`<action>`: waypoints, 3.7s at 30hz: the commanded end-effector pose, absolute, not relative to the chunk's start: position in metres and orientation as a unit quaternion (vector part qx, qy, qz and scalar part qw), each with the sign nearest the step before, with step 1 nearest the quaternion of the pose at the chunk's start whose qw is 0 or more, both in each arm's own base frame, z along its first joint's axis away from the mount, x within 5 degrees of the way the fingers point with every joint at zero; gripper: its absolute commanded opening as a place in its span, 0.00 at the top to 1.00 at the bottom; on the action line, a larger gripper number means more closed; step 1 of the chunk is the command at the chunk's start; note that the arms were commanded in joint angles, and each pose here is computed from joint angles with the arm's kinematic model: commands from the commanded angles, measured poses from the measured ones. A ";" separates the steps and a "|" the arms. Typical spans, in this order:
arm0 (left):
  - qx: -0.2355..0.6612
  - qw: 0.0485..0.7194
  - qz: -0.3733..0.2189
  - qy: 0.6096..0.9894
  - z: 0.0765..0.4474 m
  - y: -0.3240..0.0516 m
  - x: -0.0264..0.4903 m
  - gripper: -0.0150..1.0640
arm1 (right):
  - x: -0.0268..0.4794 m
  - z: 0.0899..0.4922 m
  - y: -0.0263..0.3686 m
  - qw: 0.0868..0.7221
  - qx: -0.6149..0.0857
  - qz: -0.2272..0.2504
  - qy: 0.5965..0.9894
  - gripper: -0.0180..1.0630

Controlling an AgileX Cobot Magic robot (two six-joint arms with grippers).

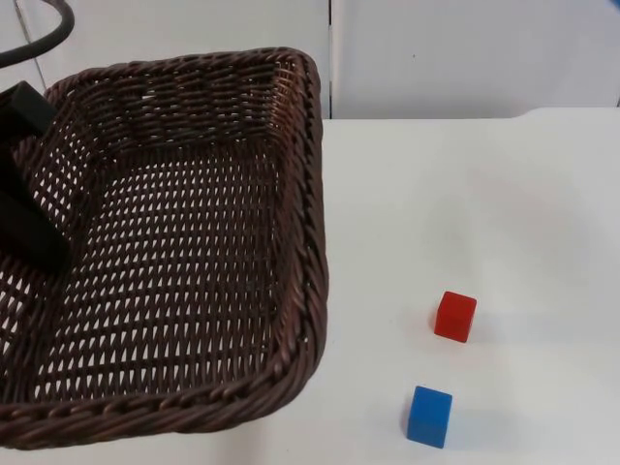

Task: Pick up the basket with the left hand and place the largest block into the basket with the right hand.

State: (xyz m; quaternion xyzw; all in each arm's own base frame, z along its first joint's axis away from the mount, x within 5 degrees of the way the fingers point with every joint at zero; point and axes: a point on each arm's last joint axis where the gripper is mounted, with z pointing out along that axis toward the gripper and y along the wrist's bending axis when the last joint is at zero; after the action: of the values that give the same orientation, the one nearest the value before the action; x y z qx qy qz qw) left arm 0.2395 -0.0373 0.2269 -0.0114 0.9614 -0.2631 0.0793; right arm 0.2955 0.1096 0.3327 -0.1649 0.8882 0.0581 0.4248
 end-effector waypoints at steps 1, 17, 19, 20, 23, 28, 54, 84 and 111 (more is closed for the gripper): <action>-0.020 0.086 -0.273 0.958 0.231 -0.038 0.238 0.99 | 0.291 0.338 0.110 0.430 -0.172 0.056 0.884 0.98; -0.020 0.087 -0.273 0.958 0.231 -0.038 0.239 0.99 | 0.292 0.339 0.111 0.433 -0.186 0.057 0.880 0.98; -0.021 0.089 -0.272 0.958 0.231 -0.038 0.239 0.99 | 0.291 0.339 0.113 0.431 -0.177 0.074 0.882 0.98; -0.021 0.089 -0.273 0.958 0.231 -0.038 0.239 0.99 | 0.290 0.341 0.115 0.429 -0.173 0.085 0.882 0.98; -0.023 0.093 -0.271 0.958 0.231 -0.038 0.240 0.99 | 0.289 0.347 0.118 0.425 -0.172 0.101 0.883 0.98; -0.024 0.094 -0.273 0.957 0.232 -0.038 0.240 0.99 | 0.279 0.363 0.142 0.434 -0.225 0.115 0.865 0.98; -0.021 0.086 -0.275 0.957 0.232 -0.039 0.239 0.99 | 0.272 0.329 0.337 0.364 -0.417 0.185 0.812 0.98; -0.017 0.088 -0.274 0.958 0.231 -0.038 0.239 0.99 | 0.286 0.285 0.356 0.342 -0.423 0.178 0.820 0.73; -0.014 0.088 -0.271 0.959 0.231 -0.038 0.239 0.99 | 0.270 0.330 0.322 0.356 -0.450 0.124 0.809 0.28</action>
State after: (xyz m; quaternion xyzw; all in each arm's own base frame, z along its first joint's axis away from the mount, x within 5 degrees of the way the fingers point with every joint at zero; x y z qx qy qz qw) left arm 0.2389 -0.0368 0.2264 -0.0108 0.9621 -0.2608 0.0794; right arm 0.2738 0.3284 0.3224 -0.4461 0.8113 0.1313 0.3543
